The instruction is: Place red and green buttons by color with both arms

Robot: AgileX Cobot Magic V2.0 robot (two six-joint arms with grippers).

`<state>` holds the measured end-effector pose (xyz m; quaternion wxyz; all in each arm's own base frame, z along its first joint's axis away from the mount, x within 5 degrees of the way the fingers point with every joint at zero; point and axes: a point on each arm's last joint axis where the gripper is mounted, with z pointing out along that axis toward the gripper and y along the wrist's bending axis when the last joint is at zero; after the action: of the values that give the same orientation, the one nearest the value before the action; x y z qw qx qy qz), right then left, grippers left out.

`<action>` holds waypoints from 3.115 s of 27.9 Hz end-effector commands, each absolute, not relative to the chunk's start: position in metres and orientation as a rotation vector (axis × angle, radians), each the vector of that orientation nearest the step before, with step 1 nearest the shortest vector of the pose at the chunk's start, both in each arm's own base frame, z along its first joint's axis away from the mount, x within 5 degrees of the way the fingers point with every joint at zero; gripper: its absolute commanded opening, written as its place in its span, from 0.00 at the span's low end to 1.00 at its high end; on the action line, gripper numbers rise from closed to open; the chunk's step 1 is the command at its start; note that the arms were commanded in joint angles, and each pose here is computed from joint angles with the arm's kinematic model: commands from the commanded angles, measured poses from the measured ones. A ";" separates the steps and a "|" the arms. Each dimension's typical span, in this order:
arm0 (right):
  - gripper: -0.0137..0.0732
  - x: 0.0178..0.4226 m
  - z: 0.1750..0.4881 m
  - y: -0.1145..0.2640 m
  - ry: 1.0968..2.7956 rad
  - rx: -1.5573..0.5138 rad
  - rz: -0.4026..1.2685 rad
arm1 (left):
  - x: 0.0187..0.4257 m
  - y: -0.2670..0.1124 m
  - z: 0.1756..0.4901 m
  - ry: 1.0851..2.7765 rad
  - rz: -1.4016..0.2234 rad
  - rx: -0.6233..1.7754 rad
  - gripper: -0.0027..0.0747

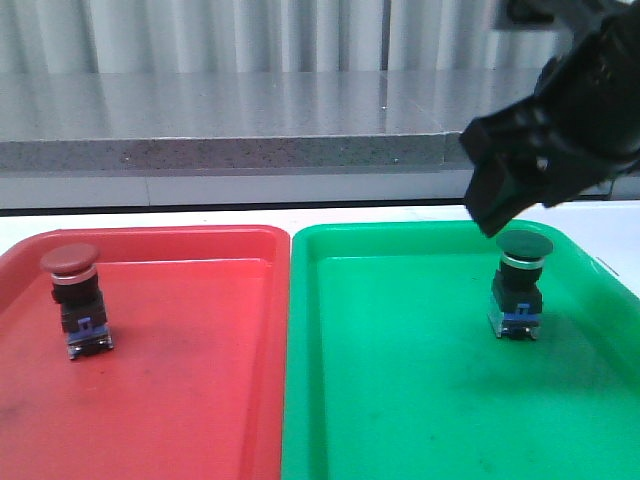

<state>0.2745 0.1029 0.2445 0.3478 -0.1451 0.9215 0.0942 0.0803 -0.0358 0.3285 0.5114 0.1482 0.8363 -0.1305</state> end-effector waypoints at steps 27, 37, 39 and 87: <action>0.73 0.097 0.366 0.040 2.047 -0.438 0.238 | 0.082 -0.037 0.343 1.922 -0.348 0.334 0.60; 0.03 0.072 0.362 0.031 1.988 -0.428 0.244 | 0.082 -0.037 0.344 1.917 -0.348 0.332 0.55; 0.04 0.072 0.362 0.031 1.988 -0.428 0.244 | 0.082 -0.037 0.344 1.915 -0.348 0.332 0.43; 0.03 0.072 0.360 0.031 2.001 -0.431 0.243 | 0.055 -0.001 0.210 1.434 -0.061 -0.026 0.01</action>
<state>0.0696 0.0307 0.3489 0.4779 -0.1810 0.8537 0.0997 0.0561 -0.0023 0.2068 0.7169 -0.0015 0.6966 -0.0280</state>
